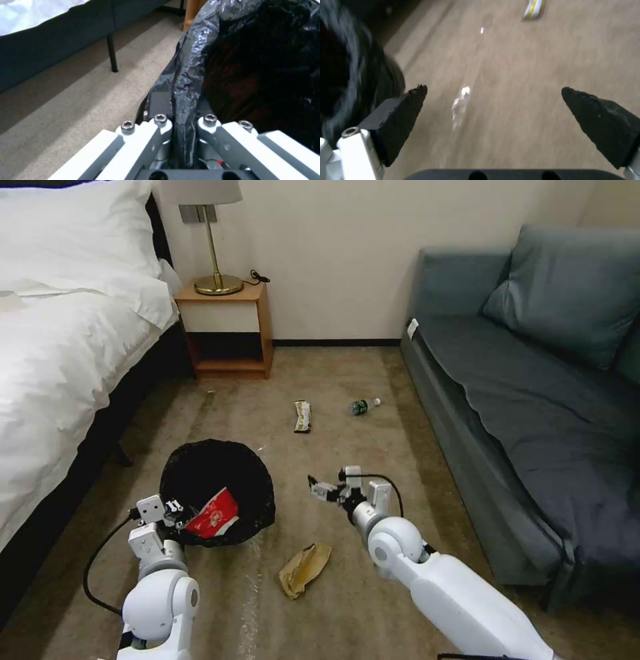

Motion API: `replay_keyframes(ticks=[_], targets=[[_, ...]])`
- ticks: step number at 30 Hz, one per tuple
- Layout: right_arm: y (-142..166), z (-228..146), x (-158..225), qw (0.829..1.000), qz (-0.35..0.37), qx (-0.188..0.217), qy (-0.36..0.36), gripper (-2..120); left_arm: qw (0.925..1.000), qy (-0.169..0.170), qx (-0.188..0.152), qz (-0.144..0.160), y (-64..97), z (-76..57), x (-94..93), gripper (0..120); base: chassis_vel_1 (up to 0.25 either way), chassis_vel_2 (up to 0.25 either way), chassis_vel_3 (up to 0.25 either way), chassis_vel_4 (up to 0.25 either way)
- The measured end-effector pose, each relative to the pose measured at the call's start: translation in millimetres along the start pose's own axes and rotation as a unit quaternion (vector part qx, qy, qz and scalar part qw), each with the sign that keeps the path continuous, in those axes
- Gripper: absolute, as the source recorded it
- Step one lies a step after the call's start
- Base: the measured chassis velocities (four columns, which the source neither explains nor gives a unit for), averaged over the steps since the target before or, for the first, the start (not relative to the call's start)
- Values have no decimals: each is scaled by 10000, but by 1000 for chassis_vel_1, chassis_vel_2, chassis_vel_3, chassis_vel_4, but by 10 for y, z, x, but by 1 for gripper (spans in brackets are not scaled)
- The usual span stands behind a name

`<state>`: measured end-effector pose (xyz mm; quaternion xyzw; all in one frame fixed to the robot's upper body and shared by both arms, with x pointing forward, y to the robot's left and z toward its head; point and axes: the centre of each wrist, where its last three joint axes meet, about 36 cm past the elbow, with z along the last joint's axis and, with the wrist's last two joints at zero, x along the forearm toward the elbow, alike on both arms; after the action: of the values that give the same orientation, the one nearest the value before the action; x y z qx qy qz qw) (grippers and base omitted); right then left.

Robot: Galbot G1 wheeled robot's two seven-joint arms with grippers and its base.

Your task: Pick up the trash bin, then pick up the garbage on the floor and place it into the trash bin.

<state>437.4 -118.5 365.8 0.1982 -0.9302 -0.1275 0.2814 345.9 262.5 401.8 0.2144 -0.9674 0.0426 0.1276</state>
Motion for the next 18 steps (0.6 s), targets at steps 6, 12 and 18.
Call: replay_keyframes(ticks=[6,12,18], targets=[[0,115,71,9984,-87,-25,564,100,10000,27,-22,-33,39,43,26,3,0,0,0,0],[140,204,62,9922,-207,-168,1217,100,10000,19,1,-68,67,78,46,3,0,0,0,0],[445,355,-81,9798,-89,-190,1987,100,10000,47,24,-72,61,124,66,3,0,0,0,0]])
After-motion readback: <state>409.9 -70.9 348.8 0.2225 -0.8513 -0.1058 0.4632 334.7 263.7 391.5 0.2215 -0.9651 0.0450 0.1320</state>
